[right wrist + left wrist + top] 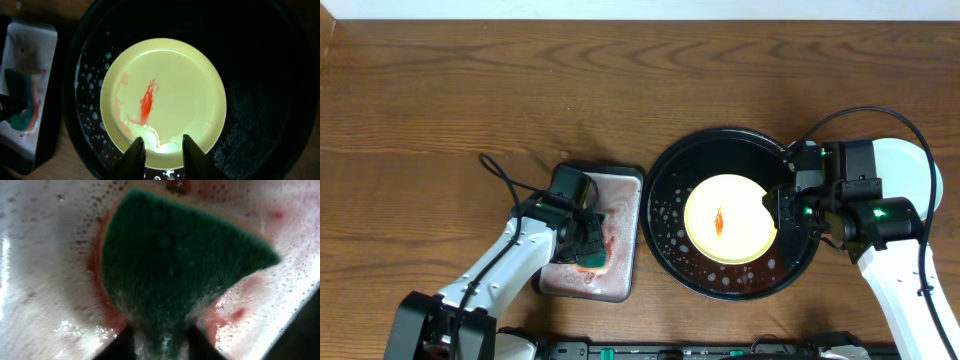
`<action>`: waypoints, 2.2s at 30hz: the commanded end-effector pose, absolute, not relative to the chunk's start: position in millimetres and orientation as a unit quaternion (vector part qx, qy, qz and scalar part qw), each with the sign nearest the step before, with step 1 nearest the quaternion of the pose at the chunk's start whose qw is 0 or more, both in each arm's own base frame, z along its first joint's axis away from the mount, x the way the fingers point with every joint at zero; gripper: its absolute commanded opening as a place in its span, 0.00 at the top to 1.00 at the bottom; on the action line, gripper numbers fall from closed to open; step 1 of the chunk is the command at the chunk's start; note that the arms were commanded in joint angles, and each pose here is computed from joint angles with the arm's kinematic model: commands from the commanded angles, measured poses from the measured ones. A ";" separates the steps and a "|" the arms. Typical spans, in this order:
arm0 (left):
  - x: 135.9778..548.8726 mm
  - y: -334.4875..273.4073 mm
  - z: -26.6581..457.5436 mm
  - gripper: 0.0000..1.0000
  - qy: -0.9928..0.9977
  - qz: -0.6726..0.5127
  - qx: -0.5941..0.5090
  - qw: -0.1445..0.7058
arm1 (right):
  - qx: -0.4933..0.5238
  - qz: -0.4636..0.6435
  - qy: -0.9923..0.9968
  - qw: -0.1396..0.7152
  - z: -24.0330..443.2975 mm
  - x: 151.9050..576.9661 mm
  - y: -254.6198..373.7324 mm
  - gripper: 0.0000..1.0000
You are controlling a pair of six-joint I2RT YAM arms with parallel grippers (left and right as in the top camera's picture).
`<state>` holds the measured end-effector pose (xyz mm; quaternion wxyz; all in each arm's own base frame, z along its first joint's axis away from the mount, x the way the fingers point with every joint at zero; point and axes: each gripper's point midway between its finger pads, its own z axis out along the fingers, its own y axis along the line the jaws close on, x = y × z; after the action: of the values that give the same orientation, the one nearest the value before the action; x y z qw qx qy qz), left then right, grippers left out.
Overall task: Clean dirty plates on tray and stack at the side
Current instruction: 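Lift the sponge with left gripper and carry it to the yellow plate, then scrub the yellow plate with the sponge while right gripper holds its rim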
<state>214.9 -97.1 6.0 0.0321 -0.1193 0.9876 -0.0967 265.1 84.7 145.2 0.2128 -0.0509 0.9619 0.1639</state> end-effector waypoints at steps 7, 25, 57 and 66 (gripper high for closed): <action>210.8 -92.5 12.5 0.93 0.988 -0.076 -0.131 0.010 | -0.029 0.153 0.966 0.208 140.6 271.2 82.4 0.69; 249.2 -169.3 138.8 0.93 0.978 -0.203 -0.015 0.045 | 0.081 0.085 0.993 0.032 28.5 277.8 29.0 0.76; 246.2 -354.1 -2.7 0.93 0.968 -0.242 0.054 0.026 | 0.038 0.147 0.988 -0.023 -5.3 271.6 50.6 0.99; 266.9 -245.9 -23.5 0.93 0.997 -0.011 -0.045 0.062 | 0.038 0.146 0.988 -0.028 -5.2 269.0 50.5 0.99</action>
<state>247.7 -322.9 9.1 0.0212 0.0091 0.9850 -0.1709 270.4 52.2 0.6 -0.0203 0.0415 0.9875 0.1508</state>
